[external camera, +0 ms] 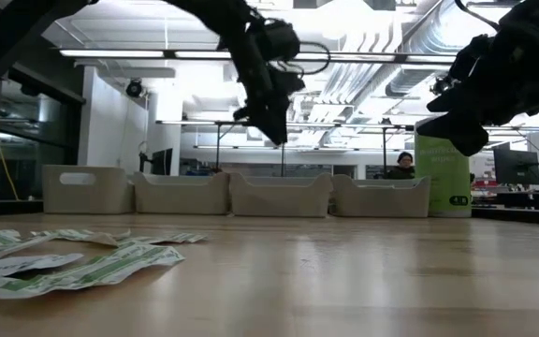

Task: Pick & Place First Aid Supplies
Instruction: Put the gray towelette pack into the middle right gray bin

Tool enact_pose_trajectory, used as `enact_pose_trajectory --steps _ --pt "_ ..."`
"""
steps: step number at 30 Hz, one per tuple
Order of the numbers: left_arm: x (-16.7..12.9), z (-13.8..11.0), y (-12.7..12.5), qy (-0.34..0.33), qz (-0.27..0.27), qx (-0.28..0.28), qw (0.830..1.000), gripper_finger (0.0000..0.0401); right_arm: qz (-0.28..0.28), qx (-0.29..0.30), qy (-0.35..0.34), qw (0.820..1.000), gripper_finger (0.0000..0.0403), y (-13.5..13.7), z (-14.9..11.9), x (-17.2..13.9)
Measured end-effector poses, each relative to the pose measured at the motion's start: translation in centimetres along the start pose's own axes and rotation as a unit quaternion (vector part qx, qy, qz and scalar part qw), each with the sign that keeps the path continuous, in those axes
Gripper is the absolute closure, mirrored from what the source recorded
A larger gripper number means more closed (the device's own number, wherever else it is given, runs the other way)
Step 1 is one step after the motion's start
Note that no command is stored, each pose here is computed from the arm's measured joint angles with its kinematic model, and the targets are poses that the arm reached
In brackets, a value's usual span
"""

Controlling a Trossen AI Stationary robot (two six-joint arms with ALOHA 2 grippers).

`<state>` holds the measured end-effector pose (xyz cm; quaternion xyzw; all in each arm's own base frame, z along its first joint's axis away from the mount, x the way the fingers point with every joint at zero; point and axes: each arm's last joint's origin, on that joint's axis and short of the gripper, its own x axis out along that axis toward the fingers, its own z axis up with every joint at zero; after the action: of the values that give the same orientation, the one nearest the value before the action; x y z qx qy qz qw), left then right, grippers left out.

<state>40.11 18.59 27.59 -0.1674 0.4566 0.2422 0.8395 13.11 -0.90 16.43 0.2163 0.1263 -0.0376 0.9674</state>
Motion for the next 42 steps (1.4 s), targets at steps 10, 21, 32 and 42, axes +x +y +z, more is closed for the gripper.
enact_pose_trajectory --steps 10,21,32,42 --pt "-5.2 -0.2 -3.0 0.079 -0.011 0.112 0.990 0.0312 0.000 -0.011 0.000 1.000 0.0183 0.0 0.0 0.0" --pt "-10.1 -4.7 -7.6 0.207 0.014 0.187 0.960 0.0314 -0.006 -0.009 0.017 1.000 0.0183 -0.1 -0.3 0.0" --pt "-16.4 -10.6 -12.7 0.151 0.038 0.222 0.962 0.0314 -0.004 -0.004 0.015 1.000 0.0183 -0.1 -0.3 0.0" --pt "-15.2 -19.9 -15.3 0.183 -0.012 0.293 0.938 0.0314 -0.005 0.000 0.014 1.000 0.0183 -0.1 -0.3 0.0"
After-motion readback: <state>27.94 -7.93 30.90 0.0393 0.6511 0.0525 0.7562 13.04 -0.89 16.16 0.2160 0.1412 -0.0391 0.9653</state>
